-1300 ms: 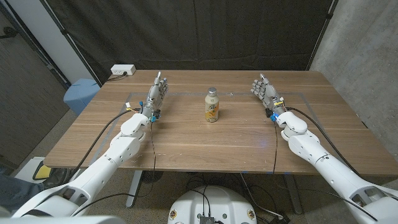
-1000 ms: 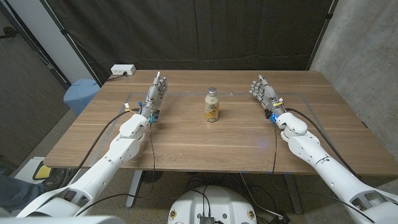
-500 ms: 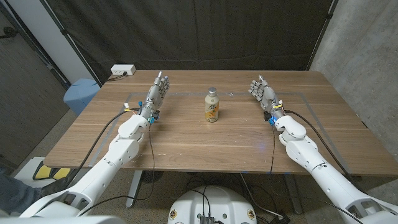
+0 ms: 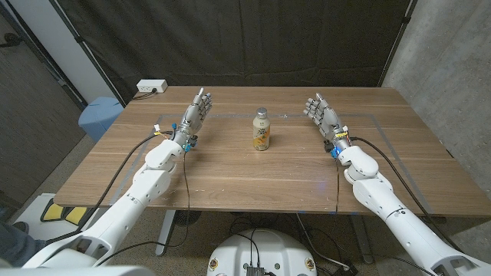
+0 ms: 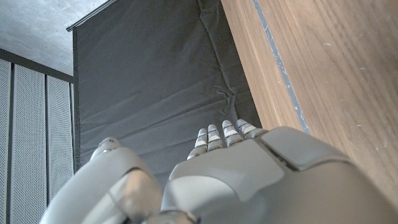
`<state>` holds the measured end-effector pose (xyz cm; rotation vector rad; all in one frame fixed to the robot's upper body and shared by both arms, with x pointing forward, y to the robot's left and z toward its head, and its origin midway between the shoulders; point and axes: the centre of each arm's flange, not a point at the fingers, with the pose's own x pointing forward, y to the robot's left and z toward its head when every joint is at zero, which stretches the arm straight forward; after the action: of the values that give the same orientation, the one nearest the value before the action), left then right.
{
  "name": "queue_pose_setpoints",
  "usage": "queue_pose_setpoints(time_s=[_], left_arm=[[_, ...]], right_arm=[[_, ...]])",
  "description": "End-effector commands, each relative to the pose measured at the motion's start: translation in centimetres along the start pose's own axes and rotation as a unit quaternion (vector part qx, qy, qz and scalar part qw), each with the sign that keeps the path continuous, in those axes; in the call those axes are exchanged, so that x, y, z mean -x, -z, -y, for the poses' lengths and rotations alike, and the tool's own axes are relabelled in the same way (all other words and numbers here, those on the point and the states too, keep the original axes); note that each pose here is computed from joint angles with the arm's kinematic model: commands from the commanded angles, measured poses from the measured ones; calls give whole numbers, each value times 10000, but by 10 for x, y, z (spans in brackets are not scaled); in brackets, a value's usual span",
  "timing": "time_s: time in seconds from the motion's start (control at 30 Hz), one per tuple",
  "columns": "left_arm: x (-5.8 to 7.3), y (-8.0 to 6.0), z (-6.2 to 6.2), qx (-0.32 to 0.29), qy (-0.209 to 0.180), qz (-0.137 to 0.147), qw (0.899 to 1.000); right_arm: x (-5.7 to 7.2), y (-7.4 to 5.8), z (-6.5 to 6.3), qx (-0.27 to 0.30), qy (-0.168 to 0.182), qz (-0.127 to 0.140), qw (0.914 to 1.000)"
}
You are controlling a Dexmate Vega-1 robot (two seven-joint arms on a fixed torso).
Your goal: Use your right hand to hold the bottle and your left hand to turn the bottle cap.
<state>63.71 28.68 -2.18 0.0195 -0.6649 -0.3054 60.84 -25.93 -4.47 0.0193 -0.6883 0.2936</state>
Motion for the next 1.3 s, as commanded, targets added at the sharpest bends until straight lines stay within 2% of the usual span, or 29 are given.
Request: queue_pose_setpoints(time_s=[0.03, 0.23, 0.47, 0.67, 0.83, 1.03, 1.3], left_arm=[[5, -9, 6, -112, 115, 20, 9999], [10, -18, 6, -180, 45, 115, 9998], [15, -28, 7, -215, 60, 263, 9994], [12, -33, 9, -253, 86, 228, 9994], [10, -38, 9, -345, 139, 236, 9990], [8, -42, 8, -383, 205, 276, 9987], [10, -38, 8, -325, 229, 225, 9990]], right_arm=[[15, -6, -18, 324, -189, 192, 9991], [17, -6, -26, 548, -331, 250, 9976], [22, -12, -34, 963, -413, 417, 9936], [28, -15, -44, 1163, -512, 522, 9905], [30, -11, -52, 1226, -569, 521, 9895], [32, -9, -63, 1841, -582, 478, 9800], [36, -4, -74, 2274, -514, 457, 9714]])
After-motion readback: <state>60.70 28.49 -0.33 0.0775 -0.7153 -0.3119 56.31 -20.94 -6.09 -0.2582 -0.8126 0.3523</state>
